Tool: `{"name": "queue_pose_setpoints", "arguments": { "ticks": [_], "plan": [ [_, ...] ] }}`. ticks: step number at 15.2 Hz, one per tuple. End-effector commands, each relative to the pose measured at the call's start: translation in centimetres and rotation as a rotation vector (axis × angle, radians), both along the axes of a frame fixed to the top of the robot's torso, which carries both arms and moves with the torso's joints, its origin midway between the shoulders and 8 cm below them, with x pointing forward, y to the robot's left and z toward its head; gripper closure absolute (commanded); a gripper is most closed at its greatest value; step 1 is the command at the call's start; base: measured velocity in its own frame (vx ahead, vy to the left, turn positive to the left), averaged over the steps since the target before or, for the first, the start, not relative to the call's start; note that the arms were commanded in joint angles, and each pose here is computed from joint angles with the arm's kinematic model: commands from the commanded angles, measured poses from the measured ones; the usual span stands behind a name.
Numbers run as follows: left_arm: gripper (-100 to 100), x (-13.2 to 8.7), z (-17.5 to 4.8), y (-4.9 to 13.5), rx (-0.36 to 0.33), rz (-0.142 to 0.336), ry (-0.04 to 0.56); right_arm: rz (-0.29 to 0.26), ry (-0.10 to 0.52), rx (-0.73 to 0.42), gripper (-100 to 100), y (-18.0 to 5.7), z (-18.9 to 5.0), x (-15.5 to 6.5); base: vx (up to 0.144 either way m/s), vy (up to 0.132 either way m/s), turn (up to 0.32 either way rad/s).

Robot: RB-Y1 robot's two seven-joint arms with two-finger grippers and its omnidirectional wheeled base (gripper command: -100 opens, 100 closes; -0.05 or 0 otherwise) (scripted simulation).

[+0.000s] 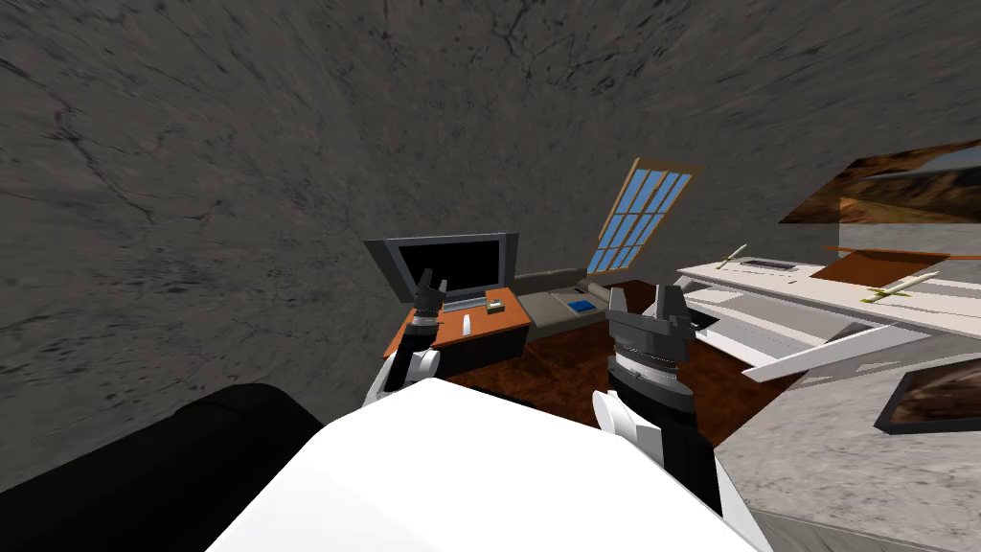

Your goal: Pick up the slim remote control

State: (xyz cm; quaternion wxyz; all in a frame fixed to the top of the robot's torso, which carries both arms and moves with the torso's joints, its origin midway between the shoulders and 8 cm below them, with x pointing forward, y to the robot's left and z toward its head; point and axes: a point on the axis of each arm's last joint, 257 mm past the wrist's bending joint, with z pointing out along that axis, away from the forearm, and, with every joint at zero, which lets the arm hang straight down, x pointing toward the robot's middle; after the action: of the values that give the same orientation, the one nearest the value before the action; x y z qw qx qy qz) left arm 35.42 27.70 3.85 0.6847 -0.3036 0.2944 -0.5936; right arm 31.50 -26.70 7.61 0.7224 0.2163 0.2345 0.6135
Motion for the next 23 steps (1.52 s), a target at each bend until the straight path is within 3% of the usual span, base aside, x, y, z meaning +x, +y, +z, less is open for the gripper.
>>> {"name": "queue_pose_setpoints", "arguments": {
  "ticks": [1,4,9,10,11,12,13,14,15,18,20,23],
  "plan": [
    [-100,0.5,-0.6,0.0,0.026,0.0,0.026,0.0,0.0,0.0,0,0.0,0.0,0.0,-0.003,0.001,-0.065],
    [-100,2.1,-3.1,0.8,0.083,0.023,0.118,0.0,0.0,0.0,0,0.0,0.0,0.0,-0.017,0.019,-0.179],
    [-100,3.5,-5.7,2.0,0.117,0.058,0.207,0.0,0.0,0.0,0,0.0,0.0,0.0,-0.018,0.023,-0.156],
    [-100,4.3,-7.3,2.8,0.135,0.079,0.259,0.0,0.0,0.0,0,0.0,0.0,0.0,-0.016,0.019,-0.199],
    [-100,4.3,-7.3,2.8,0.135,0.079,0.259,0.0,0.0,0.0,0,0.0,0.0,0.0,-0.014,0.023,-0.166],
    [-100,5.0,-8.9,3.6,0.152,0.102,0.316,0.0,0.0,0.0,0,0.0,0.0,0.0,-0.019,0.023,-0.204],
    [-100,5.0,-8.9,3.6,0.152,0.102,0.316,0.0,0.0,0.0,0,0.0,0.0,0.0,-0.02,0.022,-0.167],
    [-100,5.6,-10.7,4.6,0.172,0.126,0.373,0.0,0.0,0.0,0,0.0,0.0,0.0,-0.02,0.028,-0.222],
    [-100,5.7,-10.8,4.6,0.171,0.126,0.377,0.0,0.0,0.0,0,0.0,0.0,0.0,-0.023,0.03,-0.208],
    [-100,6.6,-14.3,6.7,0.212,0.172,0.489,0.0,0.0,0.0,0,0.0,0.0,0.0,-0.022,0.028,-0.246],
    [-100,6.7,-14.8,6.8,0.213,0.174,0.509,0.0,0.0,0.0,0,0.0,0.0,0.0,-0.018,0.026,-0.142],
    [-100,7.3,-18.6,9.1,0.248,0.214,0.628,0.0,0.0,0.0,0,0.0,0.0,0.0,-0.016,0.02,-0.219]
  ]
}}
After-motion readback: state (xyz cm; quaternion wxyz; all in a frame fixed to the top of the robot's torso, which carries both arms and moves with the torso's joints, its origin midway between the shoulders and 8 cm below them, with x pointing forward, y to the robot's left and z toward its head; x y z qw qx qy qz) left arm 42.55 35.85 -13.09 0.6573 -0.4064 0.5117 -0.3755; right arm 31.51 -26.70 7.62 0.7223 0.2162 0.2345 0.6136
